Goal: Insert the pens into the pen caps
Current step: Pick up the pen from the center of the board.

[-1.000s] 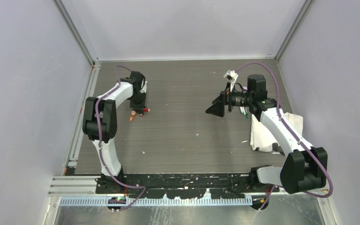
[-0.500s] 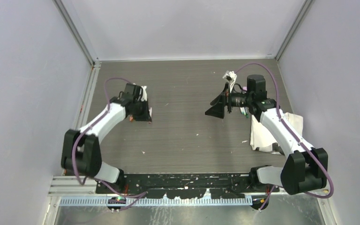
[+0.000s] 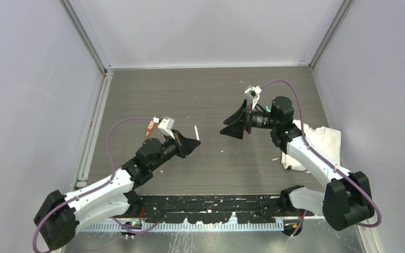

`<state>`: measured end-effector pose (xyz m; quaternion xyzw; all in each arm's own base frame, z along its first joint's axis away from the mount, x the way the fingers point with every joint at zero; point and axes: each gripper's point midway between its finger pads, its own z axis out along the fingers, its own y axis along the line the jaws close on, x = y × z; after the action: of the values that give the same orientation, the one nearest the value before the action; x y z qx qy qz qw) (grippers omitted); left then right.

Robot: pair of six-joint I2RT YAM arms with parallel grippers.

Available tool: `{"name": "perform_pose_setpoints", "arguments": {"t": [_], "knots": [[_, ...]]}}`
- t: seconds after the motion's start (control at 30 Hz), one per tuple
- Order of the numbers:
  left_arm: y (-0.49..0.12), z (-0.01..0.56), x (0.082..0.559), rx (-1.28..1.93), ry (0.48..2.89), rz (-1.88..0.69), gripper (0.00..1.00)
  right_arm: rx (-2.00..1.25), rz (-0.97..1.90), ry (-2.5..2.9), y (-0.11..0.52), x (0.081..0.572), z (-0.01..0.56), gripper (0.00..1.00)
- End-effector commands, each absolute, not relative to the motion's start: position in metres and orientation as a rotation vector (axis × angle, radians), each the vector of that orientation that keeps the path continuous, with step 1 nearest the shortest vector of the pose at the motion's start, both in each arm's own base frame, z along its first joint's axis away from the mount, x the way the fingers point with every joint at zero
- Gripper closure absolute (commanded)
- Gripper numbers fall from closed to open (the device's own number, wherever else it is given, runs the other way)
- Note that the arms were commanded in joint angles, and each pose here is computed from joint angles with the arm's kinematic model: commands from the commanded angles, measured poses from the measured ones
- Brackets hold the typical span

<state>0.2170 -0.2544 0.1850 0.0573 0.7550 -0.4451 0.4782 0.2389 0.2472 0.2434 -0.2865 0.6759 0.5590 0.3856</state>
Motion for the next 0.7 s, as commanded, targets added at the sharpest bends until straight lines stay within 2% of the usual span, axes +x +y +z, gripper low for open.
{"name": "perform_pose_setpoints", "arguments": {"t": [0.0, 0.3, 0.67], "knots": [[-0.268, 0.251, 0.225, 0.012, 1.561, -1.156, 0.99, -0.676, 1.488, 1.562, 0.259, 0.234, 0.295, 0.11], [-0.297, 0.268, 0.21, -0.034, 1.459, -1.177, 0.99, -0.759, 1.51, 1.62, 0.276, 0.225, 0.277, 0.35], [-0.316, 0.264, 0.204, -0.032, 1.463, -1.199, 0.99, -0.88, 1.526, 1.653, 0.292, 0.209, 0.26, 0.44]]}}
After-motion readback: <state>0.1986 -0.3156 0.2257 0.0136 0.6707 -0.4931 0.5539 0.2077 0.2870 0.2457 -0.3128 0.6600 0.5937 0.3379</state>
